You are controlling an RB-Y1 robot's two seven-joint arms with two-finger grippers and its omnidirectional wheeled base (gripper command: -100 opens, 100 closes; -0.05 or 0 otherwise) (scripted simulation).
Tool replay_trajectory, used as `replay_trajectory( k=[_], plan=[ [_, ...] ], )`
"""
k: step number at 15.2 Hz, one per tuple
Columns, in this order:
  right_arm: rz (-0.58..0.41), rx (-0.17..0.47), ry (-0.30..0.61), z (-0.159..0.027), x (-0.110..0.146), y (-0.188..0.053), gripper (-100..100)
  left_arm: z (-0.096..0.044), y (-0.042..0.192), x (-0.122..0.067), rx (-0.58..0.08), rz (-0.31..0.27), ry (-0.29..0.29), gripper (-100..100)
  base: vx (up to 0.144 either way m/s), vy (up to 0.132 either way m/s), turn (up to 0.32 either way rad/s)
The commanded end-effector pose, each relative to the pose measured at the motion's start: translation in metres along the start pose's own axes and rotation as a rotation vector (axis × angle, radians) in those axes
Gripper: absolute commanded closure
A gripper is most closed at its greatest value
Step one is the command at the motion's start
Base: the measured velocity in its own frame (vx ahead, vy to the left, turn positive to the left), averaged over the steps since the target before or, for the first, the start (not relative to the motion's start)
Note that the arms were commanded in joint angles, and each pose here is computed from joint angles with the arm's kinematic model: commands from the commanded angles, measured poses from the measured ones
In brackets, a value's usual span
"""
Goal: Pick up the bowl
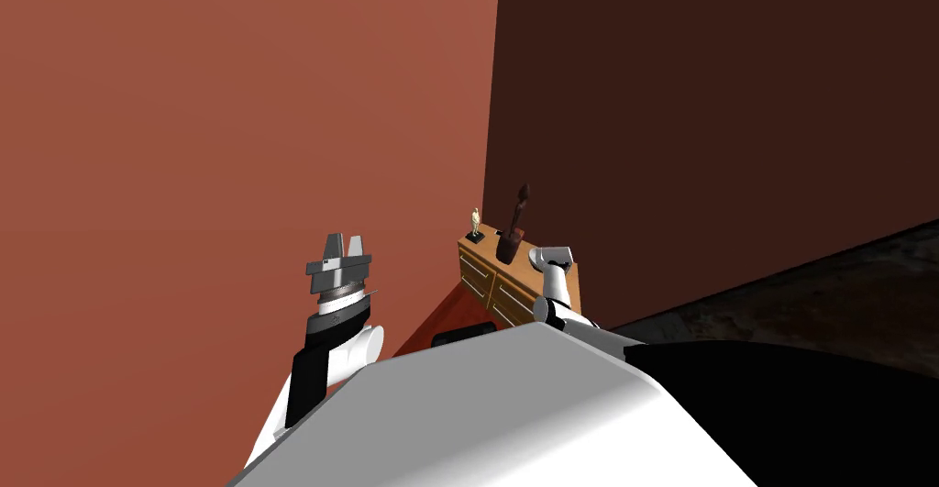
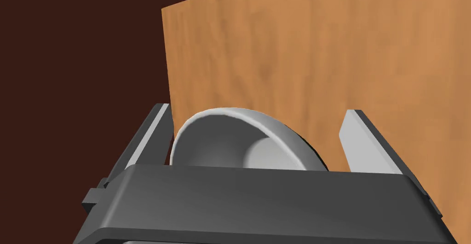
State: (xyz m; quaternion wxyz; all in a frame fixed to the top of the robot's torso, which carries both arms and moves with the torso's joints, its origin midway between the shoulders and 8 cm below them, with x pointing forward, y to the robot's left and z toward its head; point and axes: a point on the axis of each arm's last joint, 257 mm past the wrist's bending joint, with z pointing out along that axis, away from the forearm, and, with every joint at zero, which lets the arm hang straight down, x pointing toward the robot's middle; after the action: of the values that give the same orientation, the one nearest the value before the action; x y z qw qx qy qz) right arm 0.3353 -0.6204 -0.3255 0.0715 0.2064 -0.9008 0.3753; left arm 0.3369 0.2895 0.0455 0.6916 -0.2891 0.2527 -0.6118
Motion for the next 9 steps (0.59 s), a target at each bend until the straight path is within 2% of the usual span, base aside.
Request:
replay_trajectory(
  k=[1,2,3,4,5,9],
  plan=[
    [0.031,-0.046,-0.041,0.000,-0.012,0.011,-100,0.000,0.000,0.000,0.000,0.000,0.000,0,0.012,0.017,0.080],
    [0.032,-0.047,-0.043,0.000,-0.013,0.011,-100,0.000,0.000,0.000,0.000,0.000,0.000,0,0.009,0.012,0.035],
    [0.061,-0.092,-0.076,-0.001,-0.025,0.021,-100,0.000,0.000,0.000,0.000,0.000,0.000,0,0.010,0.015,0.071],
    [0.064,-0.097,-0.085,-0.001,-0.027,0.022,-100,0.000,0.000,0.000,0.000,0.000,0.000,0,0.011,0.015,0.078],
    [0.088,-0.135,-0.111,-0.003,-0.037,0.030,-100,0.000,0.000,0.000,0.000,0.000,0.000,0,0.014,0.016,0.083],
    [0.134,-0.208,-0.177,-0.009,-0.060,0.045,-100,0.000,0.000,0.000,0.000,0.000,0.000,0,0.013,0.014,0.061]
  ],
)
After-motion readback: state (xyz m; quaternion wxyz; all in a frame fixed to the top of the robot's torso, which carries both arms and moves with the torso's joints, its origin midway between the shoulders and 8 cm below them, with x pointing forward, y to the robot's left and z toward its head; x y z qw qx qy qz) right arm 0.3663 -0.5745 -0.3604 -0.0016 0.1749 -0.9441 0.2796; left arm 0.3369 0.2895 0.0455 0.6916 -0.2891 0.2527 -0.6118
